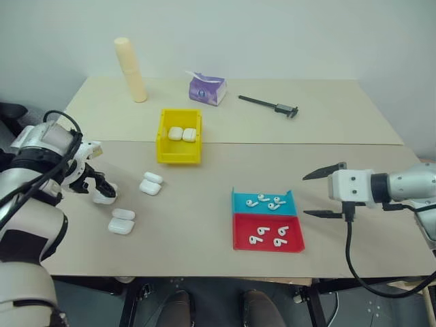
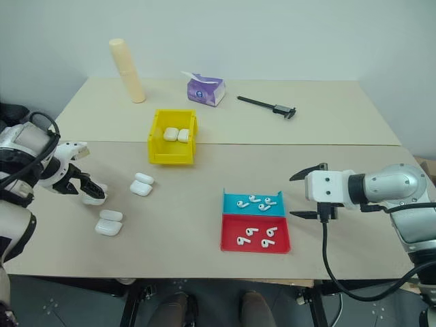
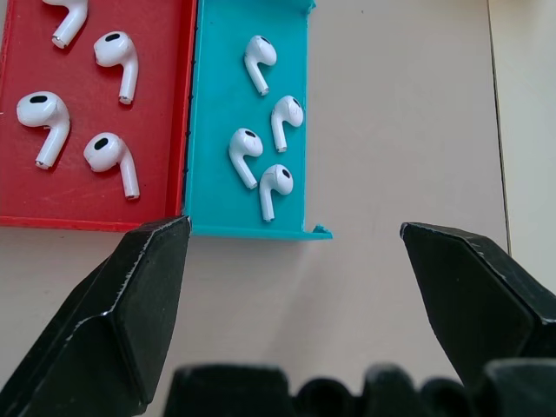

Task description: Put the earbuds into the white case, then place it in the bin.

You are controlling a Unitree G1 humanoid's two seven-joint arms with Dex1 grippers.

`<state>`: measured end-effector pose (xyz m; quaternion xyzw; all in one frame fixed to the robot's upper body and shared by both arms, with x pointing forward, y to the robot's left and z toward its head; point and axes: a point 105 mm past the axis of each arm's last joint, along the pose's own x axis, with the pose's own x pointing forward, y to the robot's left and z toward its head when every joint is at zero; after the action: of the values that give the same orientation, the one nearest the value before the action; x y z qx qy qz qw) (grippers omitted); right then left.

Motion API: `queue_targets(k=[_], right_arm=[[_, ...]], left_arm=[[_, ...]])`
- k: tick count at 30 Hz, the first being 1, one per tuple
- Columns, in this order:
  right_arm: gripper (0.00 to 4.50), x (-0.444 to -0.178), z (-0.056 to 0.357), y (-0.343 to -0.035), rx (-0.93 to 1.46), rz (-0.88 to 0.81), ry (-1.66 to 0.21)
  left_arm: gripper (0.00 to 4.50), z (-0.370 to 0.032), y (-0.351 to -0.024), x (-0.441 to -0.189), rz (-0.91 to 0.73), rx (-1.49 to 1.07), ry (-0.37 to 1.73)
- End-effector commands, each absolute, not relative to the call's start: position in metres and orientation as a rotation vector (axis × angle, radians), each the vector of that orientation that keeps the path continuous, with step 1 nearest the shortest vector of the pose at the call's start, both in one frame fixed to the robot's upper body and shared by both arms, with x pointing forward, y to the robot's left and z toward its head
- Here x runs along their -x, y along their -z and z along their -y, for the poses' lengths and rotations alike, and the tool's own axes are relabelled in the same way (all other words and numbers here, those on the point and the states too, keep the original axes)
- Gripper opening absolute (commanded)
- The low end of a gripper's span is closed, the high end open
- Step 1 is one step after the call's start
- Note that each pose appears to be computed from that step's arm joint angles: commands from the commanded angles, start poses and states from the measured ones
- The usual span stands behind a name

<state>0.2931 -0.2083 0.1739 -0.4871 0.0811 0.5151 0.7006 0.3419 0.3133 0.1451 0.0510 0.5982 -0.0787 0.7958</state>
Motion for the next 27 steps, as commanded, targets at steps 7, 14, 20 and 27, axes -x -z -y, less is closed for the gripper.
queue_targets(k=[7,14,20,27], right_arm=[[4.46,-0.293,0.213,-0.189,1.131,-0.154,-1.08],[4.46,-0.293,0.216,-0.187,1.135,-0.164,-1.068],[4.46,-0.294,0.214,-0.187,1.136,-0.163,-1.067],[4.49,-0.294,0.214,-0.185,1.137,-0.172,-1.065]], left_arm=[[4.5,-0.315,-0.144,-0.344,-1.289,-0.104,0.164],[4.5,-0.315,-0.142,-0.344,-1.299,-0.099,0.15],[4.5,-0.313,-0.136,-0.345,-1.301,-0.088,0.136],[4.32,-0.314,-0.129,-0.342,-1.324,-0.086,0.129]])
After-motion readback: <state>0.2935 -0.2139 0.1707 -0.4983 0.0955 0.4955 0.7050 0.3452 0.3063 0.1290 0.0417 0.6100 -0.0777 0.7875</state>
